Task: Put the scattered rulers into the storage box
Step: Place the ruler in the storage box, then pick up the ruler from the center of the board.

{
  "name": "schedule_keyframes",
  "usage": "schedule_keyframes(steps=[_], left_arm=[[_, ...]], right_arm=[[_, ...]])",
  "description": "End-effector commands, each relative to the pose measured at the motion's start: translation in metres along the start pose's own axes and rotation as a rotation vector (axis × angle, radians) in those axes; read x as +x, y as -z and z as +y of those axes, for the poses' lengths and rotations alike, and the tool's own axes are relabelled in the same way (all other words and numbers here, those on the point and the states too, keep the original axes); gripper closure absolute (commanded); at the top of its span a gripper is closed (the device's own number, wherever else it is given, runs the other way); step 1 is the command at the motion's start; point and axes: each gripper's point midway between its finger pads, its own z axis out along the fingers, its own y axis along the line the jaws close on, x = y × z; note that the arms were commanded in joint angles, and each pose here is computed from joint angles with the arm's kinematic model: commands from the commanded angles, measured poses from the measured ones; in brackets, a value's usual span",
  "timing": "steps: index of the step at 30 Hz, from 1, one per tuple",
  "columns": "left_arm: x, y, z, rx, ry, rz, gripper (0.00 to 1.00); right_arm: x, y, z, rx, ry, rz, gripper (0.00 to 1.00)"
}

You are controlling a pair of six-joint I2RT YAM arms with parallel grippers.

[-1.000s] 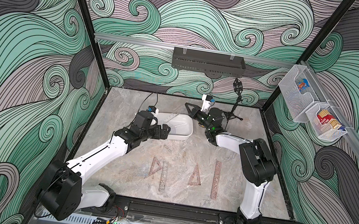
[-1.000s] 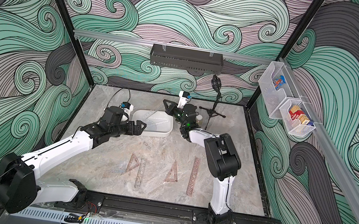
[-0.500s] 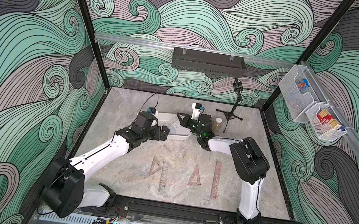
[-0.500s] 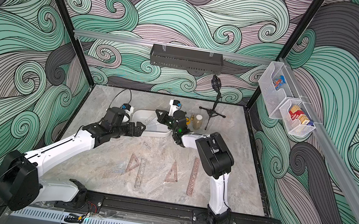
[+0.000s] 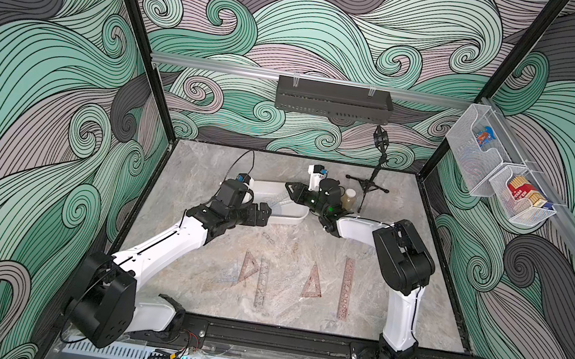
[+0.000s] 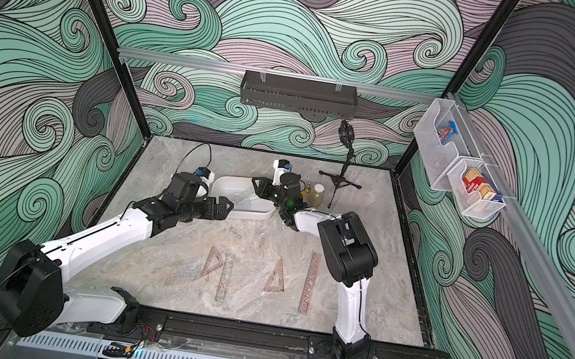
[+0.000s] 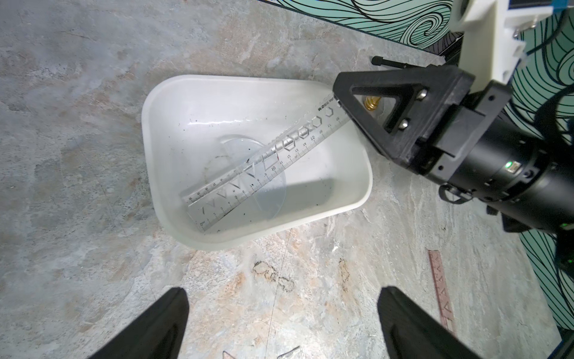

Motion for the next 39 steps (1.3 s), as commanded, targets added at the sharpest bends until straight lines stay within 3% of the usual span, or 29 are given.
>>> schedule_keyframes(steps=[1, 4, 7, 14, 18, 21, 39], left_arm=[[-0.009, 0.008, -0.01, 0.041, -0.027, -0.012, 0.02], [0.0, 0.009, -0.025, 0.123, -0.045, 0.011, 0.01], [0.017, 0.01, -0.039, 0.175, -0.046, 0.049, 0.01], [0.068, 0.008, -0.066, 0.271, 0.017, 0.136, 0.01], [0.084, 0.005, -0.073, 0.295, 0.032, 0.159, 0.01], [0.095, 0.001, -0.065, 0.27, 0.029, 0.184, 0.02], [0.11, -0.002, -0.047, 0.206, 0.021, 0.201, 0.01]], right_arm=[[-0.033, 0.022, 0.016, 0.019, 0.096, -0.02, 0.51], [-0.022, 0.048, 0.018, 0.046, 0.152, 0.018, 0.46], [0.013, 0.091, 0.005, 0.116, 0.181, 0.065, 0.43], [0.135, 0.192, -0.013, 0.274, 0.2, 0.24, 0.45], [0.191, 0.219, -0.019, 0.277, 0.18, 0.321, 0.47], [0.212, 0.227, -0.022, 0.253, 0.179, 0.352, 0.51], [0.243, 0.226, -0.024, 0.236, 0.151, 0.397, 0.58]])
